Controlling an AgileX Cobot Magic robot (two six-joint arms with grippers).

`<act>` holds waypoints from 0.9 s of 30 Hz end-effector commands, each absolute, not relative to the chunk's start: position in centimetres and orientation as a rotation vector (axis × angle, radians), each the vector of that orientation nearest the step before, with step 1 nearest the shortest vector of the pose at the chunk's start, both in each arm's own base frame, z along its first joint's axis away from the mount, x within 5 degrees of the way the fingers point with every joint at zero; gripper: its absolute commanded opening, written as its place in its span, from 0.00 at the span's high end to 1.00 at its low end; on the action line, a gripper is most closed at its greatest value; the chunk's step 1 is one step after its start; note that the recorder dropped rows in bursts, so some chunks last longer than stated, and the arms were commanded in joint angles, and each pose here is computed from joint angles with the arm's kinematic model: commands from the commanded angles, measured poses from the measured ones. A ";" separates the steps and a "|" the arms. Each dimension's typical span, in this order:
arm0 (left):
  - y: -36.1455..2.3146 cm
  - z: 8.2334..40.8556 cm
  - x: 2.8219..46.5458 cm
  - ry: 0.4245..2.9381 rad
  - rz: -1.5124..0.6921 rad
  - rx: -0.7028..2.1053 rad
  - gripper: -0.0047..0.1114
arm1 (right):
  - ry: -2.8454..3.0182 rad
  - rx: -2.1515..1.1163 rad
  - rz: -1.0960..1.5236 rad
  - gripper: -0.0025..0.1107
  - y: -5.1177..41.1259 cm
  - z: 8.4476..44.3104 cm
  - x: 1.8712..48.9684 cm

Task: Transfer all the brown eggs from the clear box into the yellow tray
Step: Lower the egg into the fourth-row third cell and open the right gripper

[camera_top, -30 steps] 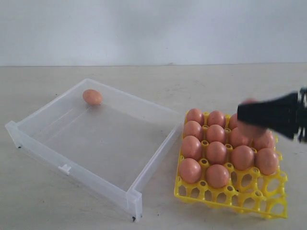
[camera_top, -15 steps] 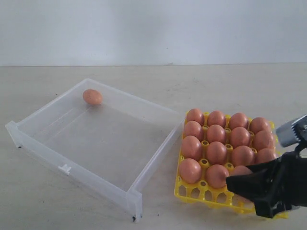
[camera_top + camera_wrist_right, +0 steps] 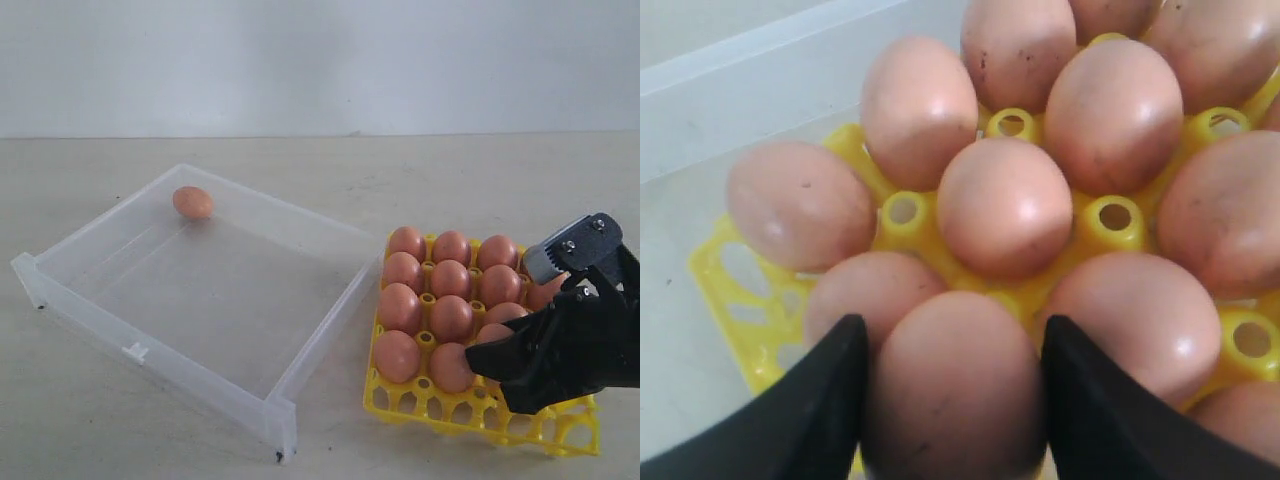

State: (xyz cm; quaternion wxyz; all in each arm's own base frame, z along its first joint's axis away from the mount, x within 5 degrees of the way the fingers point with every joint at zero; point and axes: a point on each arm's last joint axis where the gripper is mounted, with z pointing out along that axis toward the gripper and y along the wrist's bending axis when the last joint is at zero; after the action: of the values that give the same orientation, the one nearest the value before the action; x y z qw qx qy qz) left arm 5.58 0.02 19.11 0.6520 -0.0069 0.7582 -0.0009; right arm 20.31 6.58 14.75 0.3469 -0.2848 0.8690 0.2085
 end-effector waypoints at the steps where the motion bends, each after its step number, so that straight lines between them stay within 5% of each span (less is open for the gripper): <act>1: 0.0 19.2 5.6 1.716 -0.009 -0.016 1.00 | 2.264 -0.736 0.508 0.98 6.4 14.7 20.5; 5: 0.0 19.2 5.6 1.716 -0.009 -0.016 1.00 | 2.261 -0.733 0.518 0.92 6.5 14.7 20.5; 11: 0.0 19.2 5.6 1.716 -0.009 -0.016 1.00 | 2.238 -0.740 0.566 0.58 6.8 14.9 20.4; 14: 0.0 19.2 5.6 1.716 -0.009 -0.016 1.00 | 2.236 -0.741 0.568 0.49 6.8 14.9 20.4; 27: 0.0 19.2 5.6 1.716 -0.009 -0.016 1.00 | 2.132 -0.761 0.618 0.49 7.2 16.6 20.0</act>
State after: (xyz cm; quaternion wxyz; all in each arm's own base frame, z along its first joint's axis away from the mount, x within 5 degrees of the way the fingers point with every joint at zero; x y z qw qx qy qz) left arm 5.58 0.02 19.11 0.6520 -0.0069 0.7582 -0.0009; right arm 20.08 6.90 15.81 0.3693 -0.2928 0.8530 0.2242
